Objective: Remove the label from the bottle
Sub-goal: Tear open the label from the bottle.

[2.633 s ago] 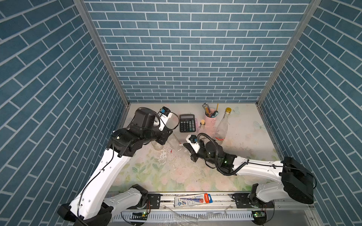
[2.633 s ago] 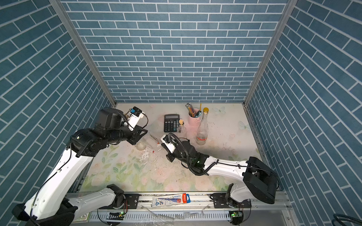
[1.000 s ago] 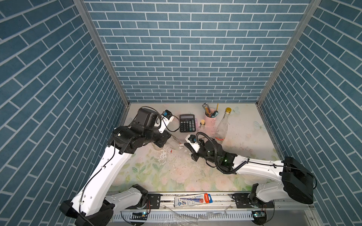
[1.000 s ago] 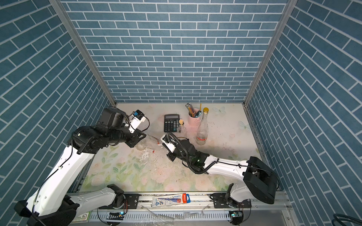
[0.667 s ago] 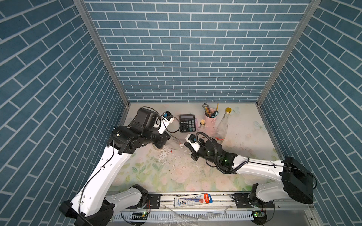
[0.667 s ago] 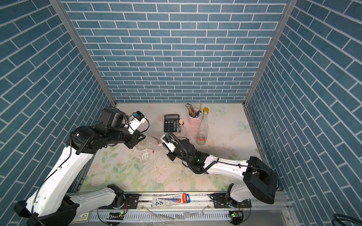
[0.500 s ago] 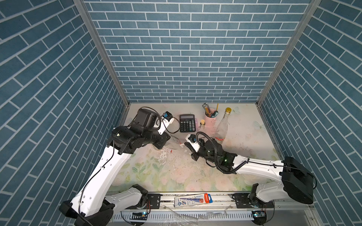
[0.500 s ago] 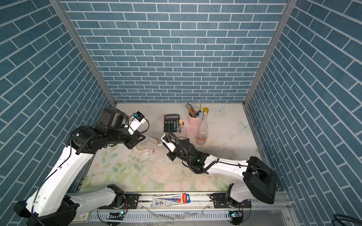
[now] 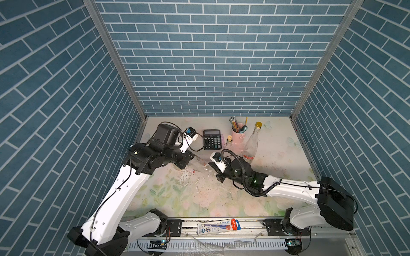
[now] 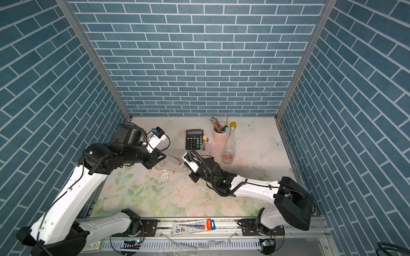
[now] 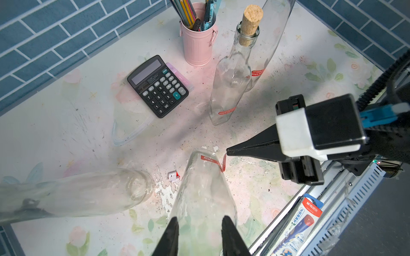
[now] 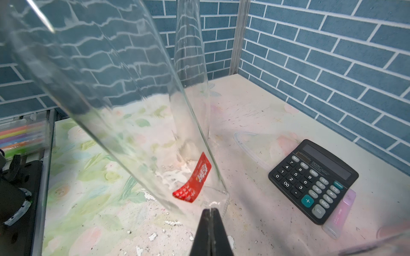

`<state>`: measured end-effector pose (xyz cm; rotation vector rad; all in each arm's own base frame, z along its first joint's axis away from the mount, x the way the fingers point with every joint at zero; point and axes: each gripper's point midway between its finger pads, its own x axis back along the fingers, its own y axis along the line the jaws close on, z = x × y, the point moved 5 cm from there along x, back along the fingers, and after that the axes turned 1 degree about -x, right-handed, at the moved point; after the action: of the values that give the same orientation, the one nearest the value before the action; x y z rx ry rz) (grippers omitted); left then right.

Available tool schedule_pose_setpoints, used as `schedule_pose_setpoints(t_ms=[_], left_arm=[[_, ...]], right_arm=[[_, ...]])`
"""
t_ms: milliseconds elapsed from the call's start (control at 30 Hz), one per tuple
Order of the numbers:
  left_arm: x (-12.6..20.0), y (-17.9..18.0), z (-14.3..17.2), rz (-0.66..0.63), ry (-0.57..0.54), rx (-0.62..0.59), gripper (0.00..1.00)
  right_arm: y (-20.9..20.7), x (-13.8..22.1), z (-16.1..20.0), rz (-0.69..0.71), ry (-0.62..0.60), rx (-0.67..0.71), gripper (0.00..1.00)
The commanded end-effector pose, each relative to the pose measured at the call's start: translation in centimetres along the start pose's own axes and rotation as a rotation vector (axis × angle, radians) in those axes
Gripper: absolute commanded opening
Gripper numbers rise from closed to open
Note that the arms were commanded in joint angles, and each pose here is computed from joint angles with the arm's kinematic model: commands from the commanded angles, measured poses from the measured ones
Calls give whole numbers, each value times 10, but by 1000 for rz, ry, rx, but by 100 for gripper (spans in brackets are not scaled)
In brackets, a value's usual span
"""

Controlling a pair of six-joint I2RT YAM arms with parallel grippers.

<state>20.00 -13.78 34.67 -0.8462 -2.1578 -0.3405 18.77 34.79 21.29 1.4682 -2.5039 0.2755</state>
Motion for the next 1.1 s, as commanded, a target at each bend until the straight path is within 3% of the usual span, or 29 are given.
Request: schedule_pose_setpoints(t_ms=[0,633,1067], left_arm=[[-3,-4,-9,35,-68,14,0],[-63,-3,-7,-21,-9,26,0],[-82,-8,-8,-26,22,-1,0]], right_arm=[[-3,-3,-2,6,-17,-7,0],[5,0,63,9,108,-97,0],[7,-3,85,1,124,-124,0]])
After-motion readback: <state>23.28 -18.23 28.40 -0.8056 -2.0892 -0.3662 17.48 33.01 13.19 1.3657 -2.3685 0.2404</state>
